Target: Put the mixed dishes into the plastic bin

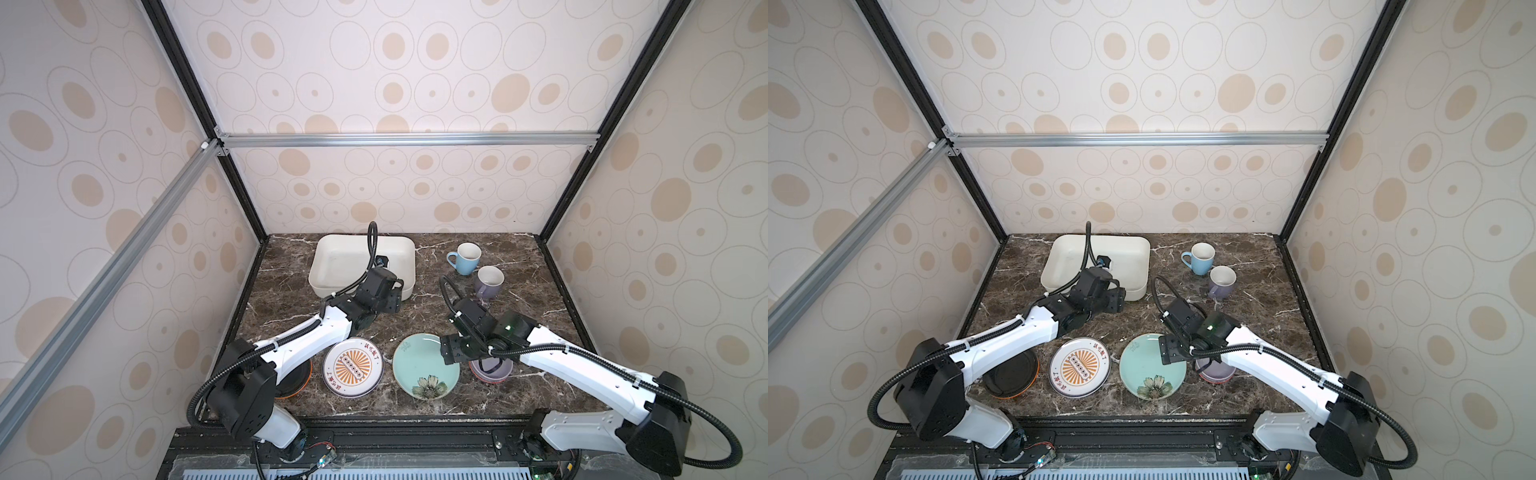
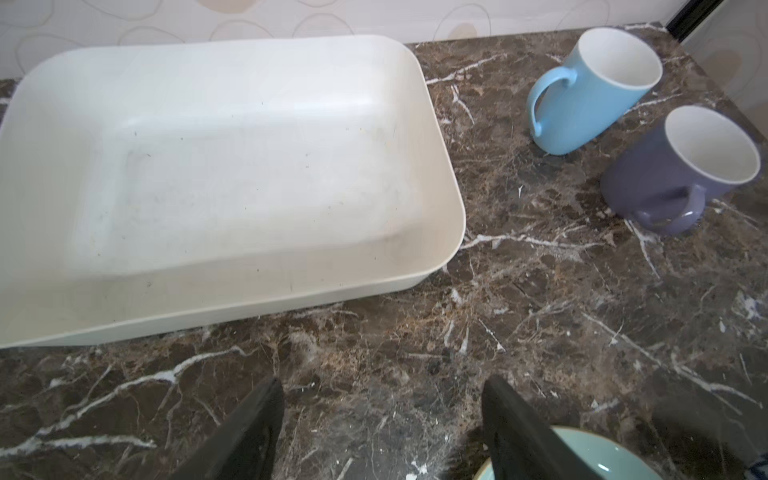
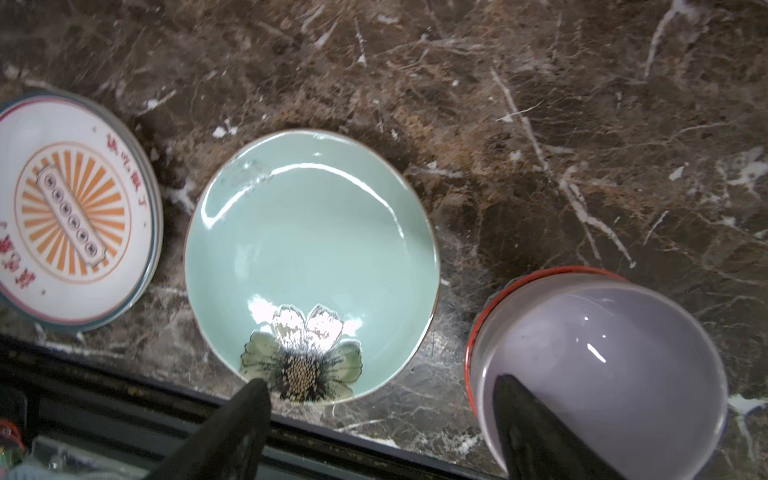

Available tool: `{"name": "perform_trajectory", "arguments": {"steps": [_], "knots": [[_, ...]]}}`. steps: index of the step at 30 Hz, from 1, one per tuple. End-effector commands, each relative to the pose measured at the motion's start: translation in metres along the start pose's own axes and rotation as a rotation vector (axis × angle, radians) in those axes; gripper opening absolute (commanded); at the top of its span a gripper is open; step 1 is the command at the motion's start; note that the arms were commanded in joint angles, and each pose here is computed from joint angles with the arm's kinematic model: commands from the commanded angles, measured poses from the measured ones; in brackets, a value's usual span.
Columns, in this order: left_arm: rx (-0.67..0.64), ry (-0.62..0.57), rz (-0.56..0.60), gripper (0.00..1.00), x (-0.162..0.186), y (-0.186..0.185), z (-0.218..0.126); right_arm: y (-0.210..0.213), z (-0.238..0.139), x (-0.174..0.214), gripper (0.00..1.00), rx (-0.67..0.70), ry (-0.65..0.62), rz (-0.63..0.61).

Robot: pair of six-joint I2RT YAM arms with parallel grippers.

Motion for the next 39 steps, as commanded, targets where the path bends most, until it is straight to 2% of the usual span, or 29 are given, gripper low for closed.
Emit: {"name": "perform_trajectory", "arguments": {"steps": [1, 6, 9, 14, 16, 18, 23, 28, 31, 37, 39], "knots": [[0.031, 0.05, 0.022, 0.73, 0.012, -0.005, 0.008, 0.007, -0.006, 0.026, 0.8, -0.02, 0.002, 0.114], [0.089, 0.106, 0.038, 0.72, 0.027, -0.018, 0.016, 0.014, -0.013, 0.048, 0.78, 0.081, 0.001, 0.082], [0.124, 0.107, 0.049, 0.73, 0.028, -0.029, 0.013, -0.002, -0.026, 0.051, 0.79, 0.182, -0.026, 0.098], [0.157, 0.098, 0.061, 0.74, 0.024, -0.038, 0.009, -0.059, -0.062, 0.061, 0.83, 0.359, -0.166, 0.233], [0.158, 0.092, 0.067, 0.75, 0.023, -0.039, 0.009, -0.078, -0.073, 0.068, 0.89, 0.385, -0.215, 0.3], [0.148, 0.084, 0.082, 0.76, 0.019, -0.039, 0.01, -0.092, -0.078, 0.075, 0.91, 0.393, -0.258, 0.357], [0.026, 0.04, 0.136, 0.8, -0.01, -0.026, 0.013, -0.106, -0.073, 0.085, 0.99, 0.396, -0.293, 0.432], [-0.032, -0.018, 0.009, 0.81, -0.065, 0.028, 0.013, -0.106, -0.072, 0.077, 1.0, 0.452, -0.284, 0.423], [-0.069, -0.059, -0.056, 0.83, -0.089, 0.061, 0.012, -0.104, -0.069, 0.065, 0.9, 0.451, -0.264, 0.409], [-0.145, -0.065, -0.134, 0.83, -0.113, 0.114, 0.024, -0.094, -0.033, 0.037, 0.68, 0.317, -0.133, 0.425], [-0.192, -0.061, -0.17, 0.84, -0.118, 0.141, 0.026, -0.096, -0.023, 0.031, 0.67, 0.314, -0.087, 0.433]]}}
Point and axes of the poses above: each gripper's point midway between its finger pads, its own z axis out along the fingers, its own y axis along the line the jaws close on, x = y × z, the point moved 5 cm from there along -z, back along the fingers, and after that the axes turned 8 degrees about -z, right-handed, at the moved point
